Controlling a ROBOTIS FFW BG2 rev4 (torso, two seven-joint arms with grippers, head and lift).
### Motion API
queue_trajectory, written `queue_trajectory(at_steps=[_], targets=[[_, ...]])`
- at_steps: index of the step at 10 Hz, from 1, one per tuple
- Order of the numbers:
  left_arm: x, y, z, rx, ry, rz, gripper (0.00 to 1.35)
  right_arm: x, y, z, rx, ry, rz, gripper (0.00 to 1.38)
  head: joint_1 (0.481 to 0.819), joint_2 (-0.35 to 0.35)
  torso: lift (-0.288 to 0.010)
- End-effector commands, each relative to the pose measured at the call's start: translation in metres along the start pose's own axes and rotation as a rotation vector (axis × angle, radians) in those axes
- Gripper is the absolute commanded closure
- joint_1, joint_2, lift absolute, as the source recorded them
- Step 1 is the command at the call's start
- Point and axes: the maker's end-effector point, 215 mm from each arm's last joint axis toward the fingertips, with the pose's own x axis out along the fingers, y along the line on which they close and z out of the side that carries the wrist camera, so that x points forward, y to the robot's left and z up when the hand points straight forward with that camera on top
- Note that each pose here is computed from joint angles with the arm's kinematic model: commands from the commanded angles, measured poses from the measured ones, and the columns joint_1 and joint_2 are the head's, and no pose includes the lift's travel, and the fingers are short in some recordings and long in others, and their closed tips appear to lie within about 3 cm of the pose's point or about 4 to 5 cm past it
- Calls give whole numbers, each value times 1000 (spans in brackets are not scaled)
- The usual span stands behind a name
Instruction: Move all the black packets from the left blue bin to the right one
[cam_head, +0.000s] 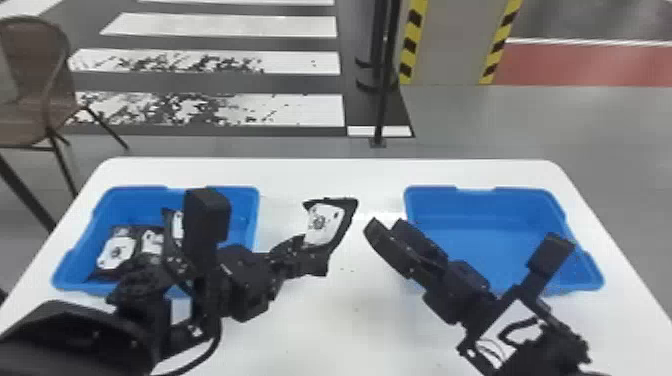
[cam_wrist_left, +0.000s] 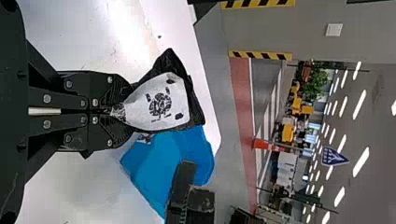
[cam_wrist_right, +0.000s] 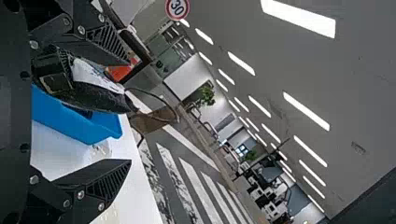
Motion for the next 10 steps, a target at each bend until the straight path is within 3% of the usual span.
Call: queue_trajectory(at_steps=[1,3,6,7,8,10], targets=[[6,-6,7,-10,-14,-28,1194,13,4,-12,28,20,26,300,695,-14,-140],[16,-26,7,-32,-21,-82,1194,20,-4,-15,27,31,17,300,695,-9,-140],[25,-39,1,-50,-8,-123,1194,33,21,-10,52,12,79,346,695,-34,-140],[26,-39,0,-53,-4,-122,1194,34,28,-16,66,25,92,690,695,-29,-140],[26,-39,0,-53,-4,-122,1194,33,28,-24,76,39,91,1190,695,-23,-140],[26,-38,1,-52,-7,-122,1194,33,31,-27,77,40,92,1276,695,-9,-140]])
